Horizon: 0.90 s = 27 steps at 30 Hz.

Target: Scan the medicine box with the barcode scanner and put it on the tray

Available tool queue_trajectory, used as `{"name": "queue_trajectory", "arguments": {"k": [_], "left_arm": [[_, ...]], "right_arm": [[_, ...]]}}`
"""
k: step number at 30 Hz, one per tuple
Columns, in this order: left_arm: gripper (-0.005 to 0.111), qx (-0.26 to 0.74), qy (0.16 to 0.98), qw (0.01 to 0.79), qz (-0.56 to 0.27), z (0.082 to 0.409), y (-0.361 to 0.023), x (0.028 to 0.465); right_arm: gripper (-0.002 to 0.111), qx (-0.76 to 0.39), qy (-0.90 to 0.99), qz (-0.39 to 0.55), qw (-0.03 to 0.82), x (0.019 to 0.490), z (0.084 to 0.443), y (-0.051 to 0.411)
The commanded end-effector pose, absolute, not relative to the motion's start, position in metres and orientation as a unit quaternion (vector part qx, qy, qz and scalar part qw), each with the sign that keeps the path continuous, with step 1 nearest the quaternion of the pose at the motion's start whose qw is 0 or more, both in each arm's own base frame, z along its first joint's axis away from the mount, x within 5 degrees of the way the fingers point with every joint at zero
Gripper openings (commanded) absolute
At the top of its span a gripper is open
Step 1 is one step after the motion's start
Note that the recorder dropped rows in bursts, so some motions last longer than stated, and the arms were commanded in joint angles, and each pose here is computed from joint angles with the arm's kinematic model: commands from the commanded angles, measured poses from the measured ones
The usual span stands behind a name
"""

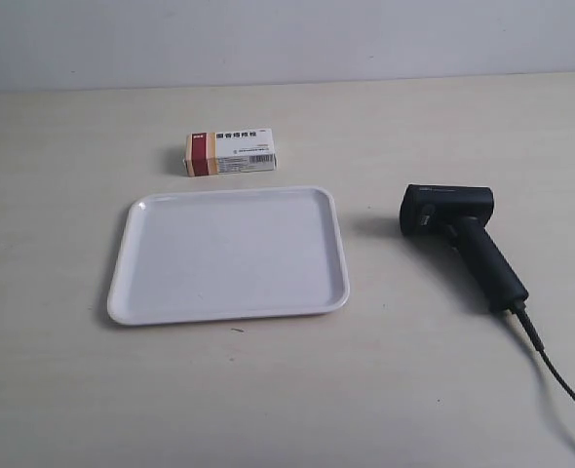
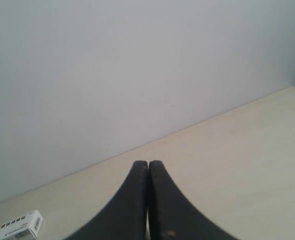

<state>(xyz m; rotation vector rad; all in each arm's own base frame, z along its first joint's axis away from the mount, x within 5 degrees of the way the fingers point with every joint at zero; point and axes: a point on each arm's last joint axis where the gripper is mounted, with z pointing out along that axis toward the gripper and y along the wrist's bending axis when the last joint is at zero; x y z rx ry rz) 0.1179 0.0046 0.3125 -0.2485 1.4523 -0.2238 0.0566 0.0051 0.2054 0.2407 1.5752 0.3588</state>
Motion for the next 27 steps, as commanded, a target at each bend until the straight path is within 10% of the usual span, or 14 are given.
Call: {"name": "queue_trajectory", "arguments": {"k": [1,13,20,23,27], "left_arm": [[0.000,-0.042,0.803,0.589,-0.080,0.298,-0.016,0.213],[0.000,0.370,0.907,0.199,0.002,0.210,-0.151,0.380],[0.001,0.406,0.862,0.260,-0.153,0.203,-0.171,0.440],[0.018,0.435,0.850,0.280,-0.097,0.187,-0.169,0.450],[0.074,0.443,0.843,0.294,-0.082,0.176,-0.170,0.457]], "right_arm": [[0.000,0.109,0.701,0.162,0.686,0.056,0.205,0.005],[0.000,0.109,0.705,0.162,0.682,0.056,0.204,0.005],[0.000,0.106,0.709,0.159,0.679,0.056,0.203,0.005],[0.000,0.106,0.709,0.159,0.679,0.056,0.203,0.005],[0.000,0.105,0.706,0.158,0.683,0.056,0.204,0.005]]}}
